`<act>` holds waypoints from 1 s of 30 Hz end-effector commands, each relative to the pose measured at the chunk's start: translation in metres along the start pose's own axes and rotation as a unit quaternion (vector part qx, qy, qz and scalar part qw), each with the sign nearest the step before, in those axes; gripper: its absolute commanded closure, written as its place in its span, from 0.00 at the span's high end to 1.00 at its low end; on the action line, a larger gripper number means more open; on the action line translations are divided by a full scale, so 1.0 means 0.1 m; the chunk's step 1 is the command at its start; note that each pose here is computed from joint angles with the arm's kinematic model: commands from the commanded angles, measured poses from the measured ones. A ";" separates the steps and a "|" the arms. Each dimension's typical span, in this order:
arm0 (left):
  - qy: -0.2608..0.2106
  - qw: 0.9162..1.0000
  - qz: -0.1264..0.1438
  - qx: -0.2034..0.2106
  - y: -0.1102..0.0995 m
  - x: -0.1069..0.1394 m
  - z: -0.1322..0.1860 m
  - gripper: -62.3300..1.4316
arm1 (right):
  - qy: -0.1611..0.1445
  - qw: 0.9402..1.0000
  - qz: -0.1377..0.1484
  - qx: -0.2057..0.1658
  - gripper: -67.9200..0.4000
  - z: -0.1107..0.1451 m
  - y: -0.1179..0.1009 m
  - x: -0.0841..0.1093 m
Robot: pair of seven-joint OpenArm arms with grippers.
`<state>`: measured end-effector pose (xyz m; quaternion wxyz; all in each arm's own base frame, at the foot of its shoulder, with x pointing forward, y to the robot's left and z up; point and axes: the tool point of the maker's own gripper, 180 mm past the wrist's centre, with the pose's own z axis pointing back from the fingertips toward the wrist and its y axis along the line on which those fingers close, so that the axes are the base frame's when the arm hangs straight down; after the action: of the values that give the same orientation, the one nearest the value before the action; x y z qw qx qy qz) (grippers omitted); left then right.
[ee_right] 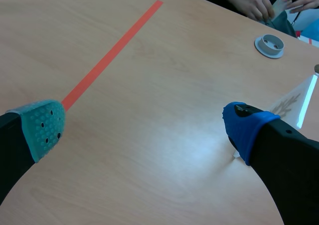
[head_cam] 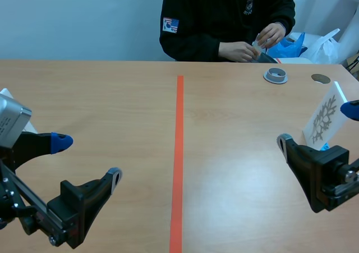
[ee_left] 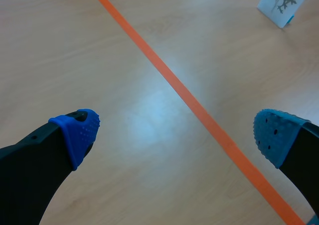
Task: Sort the leaf by its shape. The table is split by an orange tape line. A compound leaf with several leaflets goes to the left side, a simple leaf with one blade goes to the right side. Return to the home posture when a red brick is placed on the table.
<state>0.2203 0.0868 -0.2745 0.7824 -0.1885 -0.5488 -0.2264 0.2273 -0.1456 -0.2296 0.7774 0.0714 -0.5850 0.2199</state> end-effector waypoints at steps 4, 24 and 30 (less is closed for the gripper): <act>-0.016 1.000 -0.001 0.000 0.00 0.09 -0.01 1.00 | -0.015 1.000 0.004 -0.003 1.00 -0.01 -0.04 0.08; -0.004 1.000 -0.024 0.001 0.01 0.05 -0.01 1.00 | -0.015 1.000 0.004 -0.003 1.00 -0.01 -0.04 0.08; -0.014 0.999 -0.030 0.003 0.04 0.12 -0.04 1.00 | -0.015 1.000 0.004 -0.003 1.00 -0.01 -0.04 0.08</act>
<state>0.2226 0.0879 -0.2762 0.7804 -0.1696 -0.5481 -0.2483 0.2273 -0.1456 -0.2296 0.7774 0.0714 -0.5850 0.2199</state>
